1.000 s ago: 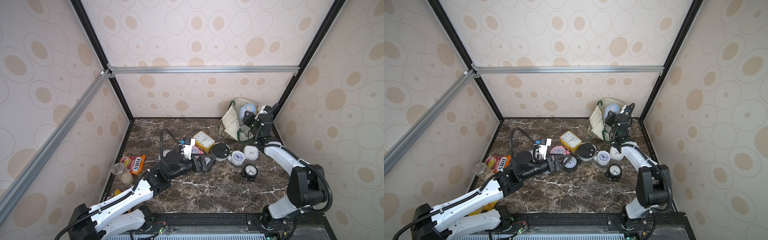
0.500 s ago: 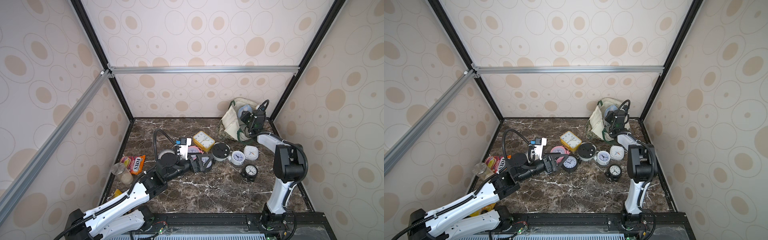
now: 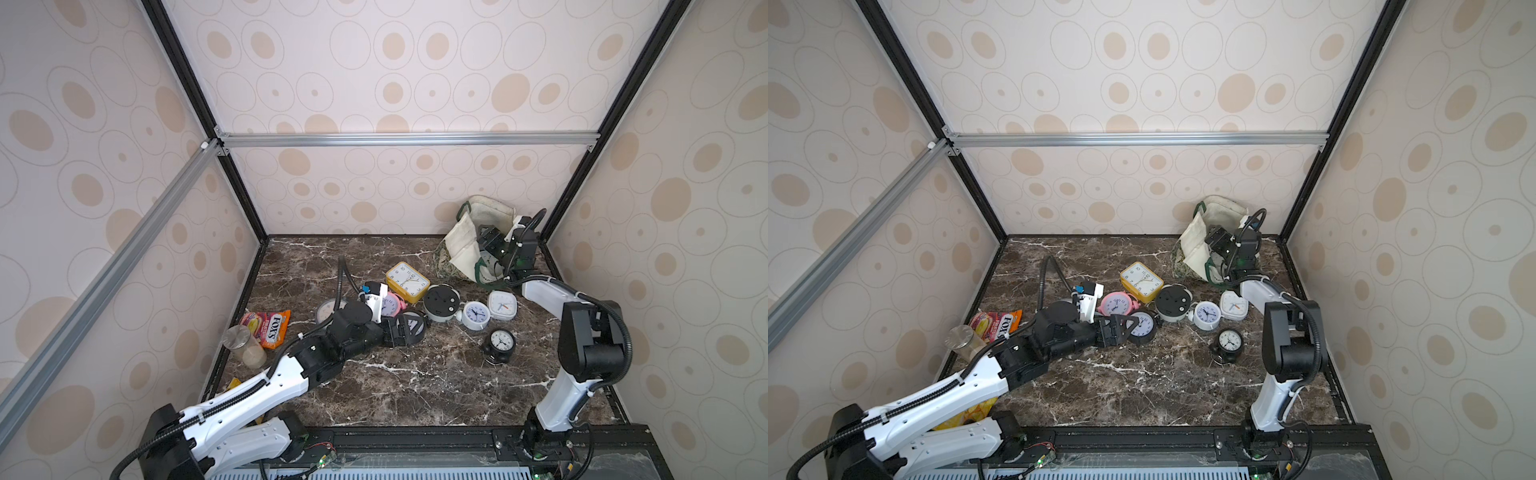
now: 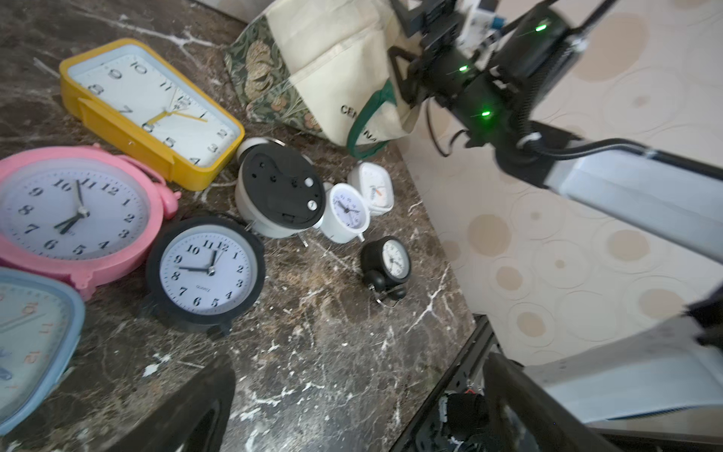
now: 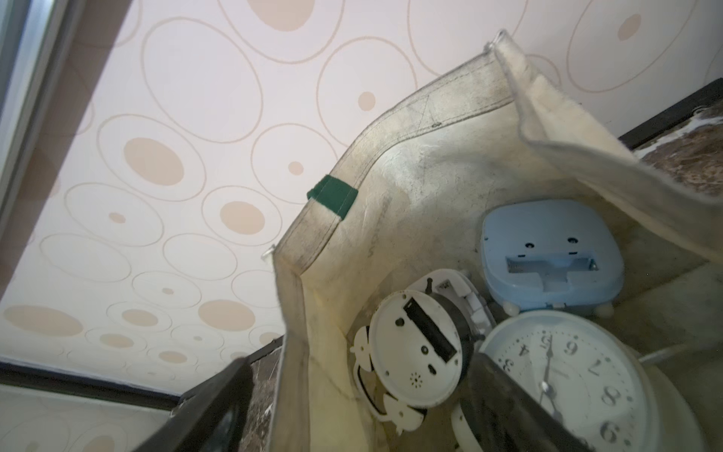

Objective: Put the alarm clock into the canvas bag
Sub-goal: Place the alarm at the canvas bag, then adjust the alarm at the center of the board.

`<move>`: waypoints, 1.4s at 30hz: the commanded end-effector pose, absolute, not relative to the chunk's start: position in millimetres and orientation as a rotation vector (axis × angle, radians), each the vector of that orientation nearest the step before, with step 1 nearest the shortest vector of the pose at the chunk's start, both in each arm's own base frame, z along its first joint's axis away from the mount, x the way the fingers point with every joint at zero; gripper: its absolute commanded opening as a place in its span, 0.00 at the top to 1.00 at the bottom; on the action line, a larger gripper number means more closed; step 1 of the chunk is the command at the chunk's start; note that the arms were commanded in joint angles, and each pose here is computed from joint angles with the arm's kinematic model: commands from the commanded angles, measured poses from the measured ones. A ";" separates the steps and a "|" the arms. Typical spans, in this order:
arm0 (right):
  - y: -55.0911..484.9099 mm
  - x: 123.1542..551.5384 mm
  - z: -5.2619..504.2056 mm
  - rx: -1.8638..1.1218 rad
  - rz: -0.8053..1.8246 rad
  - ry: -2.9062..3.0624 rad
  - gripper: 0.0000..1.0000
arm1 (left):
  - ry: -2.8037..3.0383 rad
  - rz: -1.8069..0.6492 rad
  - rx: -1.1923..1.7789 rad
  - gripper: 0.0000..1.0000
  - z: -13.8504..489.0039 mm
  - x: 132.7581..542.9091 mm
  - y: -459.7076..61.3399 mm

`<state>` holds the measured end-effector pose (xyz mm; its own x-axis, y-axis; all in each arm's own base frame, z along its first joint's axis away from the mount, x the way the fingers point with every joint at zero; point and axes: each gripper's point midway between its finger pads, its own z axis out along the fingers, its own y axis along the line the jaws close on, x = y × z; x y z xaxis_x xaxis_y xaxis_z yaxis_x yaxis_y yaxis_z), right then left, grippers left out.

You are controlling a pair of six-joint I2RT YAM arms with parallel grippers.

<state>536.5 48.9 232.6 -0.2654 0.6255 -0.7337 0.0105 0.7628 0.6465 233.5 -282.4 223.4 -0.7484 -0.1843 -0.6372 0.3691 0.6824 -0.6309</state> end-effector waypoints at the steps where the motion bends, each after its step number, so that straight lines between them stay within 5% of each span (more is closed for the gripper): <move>1: 59.9 502.7 258.0 0.398 0.686 1.708 0.11 | 2.345 -0.843 0.156 0.02 183.7 230.7 -273.2; 11: 89.8 400.9 251.4 0.225 0.697 1.841 0.14 | 2.516 -0.680 0.121 0.02 122.4 239.4 -278.0; 23: 192.2 294.5 158.8 -0.104 0.875 2.224 0.28 | 2.532 -0.844 -0.284 0.04 95.0 271.1 -289.4; 32: 227.2 293.3 104.6 -0.123 0.971 2.363 0.68 | 2.550 -0.867 -0.347 0.18 84.6 279.8 -290.4; 42: 237.3 324.0 71.2 -0.119 0.889 2.441 0.75 | 2.550 -0.879 -0.395 0.19 77.8 283.0 -281.6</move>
